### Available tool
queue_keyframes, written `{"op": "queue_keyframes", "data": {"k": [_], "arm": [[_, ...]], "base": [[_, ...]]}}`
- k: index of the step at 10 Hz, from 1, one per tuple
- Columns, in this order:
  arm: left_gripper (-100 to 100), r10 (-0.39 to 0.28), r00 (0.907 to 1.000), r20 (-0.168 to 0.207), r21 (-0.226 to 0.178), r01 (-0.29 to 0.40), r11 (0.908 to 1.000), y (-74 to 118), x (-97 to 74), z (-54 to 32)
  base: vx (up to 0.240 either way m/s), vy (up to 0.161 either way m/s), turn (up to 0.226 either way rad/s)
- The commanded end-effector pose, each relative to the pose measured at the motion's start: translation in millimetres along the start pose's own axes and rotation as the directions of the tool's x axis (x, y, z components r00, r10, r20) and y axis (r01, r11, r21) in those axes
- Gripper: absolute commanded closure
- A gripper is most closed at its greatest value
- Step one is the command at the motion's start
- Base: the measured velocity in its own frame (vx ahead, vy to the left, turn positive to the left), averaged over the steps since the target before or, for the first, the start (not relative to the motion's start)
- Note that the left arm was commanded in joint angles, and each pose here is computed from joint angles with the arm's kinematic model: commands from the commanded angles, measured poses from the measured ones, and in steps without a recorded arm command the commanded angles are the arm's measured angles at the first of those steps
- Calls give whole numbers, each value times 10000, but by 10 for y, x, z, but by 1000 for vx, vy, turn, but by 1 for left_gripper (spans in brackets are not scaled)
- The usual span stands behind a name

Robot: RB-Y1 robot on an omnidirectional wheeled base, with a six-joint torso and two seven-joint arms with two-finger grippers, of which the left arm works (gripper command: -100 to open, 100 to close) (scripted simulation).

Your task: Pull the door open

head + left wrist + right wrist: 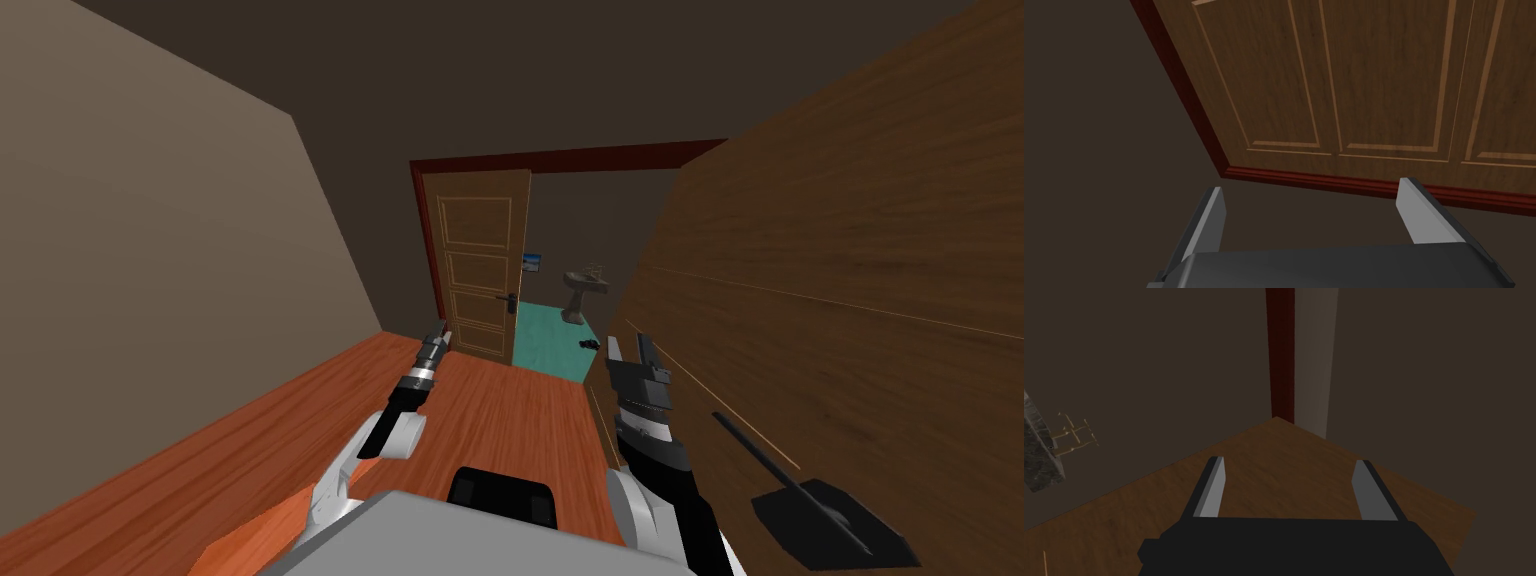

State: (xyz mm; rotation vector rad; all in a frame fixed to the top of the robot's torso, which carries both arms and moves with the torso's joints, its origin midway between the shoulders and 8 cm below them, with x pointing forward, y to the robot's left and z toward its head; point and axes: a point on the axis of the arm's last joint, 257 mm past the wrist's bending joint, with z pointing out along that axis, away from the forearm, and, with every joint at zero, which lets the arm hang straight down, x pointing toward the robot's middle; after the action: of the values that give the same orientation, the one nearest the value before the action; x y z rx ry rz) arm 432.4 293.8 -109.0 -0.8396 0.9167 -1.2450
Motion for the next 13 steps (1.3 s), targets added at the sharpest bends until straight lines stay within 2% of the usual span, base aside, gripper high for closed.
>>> {"op": "queue_keyframes", "data": {"k": [1,7,13], "arm": [[-100,-82,10000,-45,-224,81,9997,132,2,19],[-100,-354,9993,-142,-1040,337,9940,583,-17,72],[-100,-585,9982,-138,-1835,550,9815,1006,-63,110]], "base": [[106,-27,-64],[103,-26,-64],[106,-21,-61]]}}
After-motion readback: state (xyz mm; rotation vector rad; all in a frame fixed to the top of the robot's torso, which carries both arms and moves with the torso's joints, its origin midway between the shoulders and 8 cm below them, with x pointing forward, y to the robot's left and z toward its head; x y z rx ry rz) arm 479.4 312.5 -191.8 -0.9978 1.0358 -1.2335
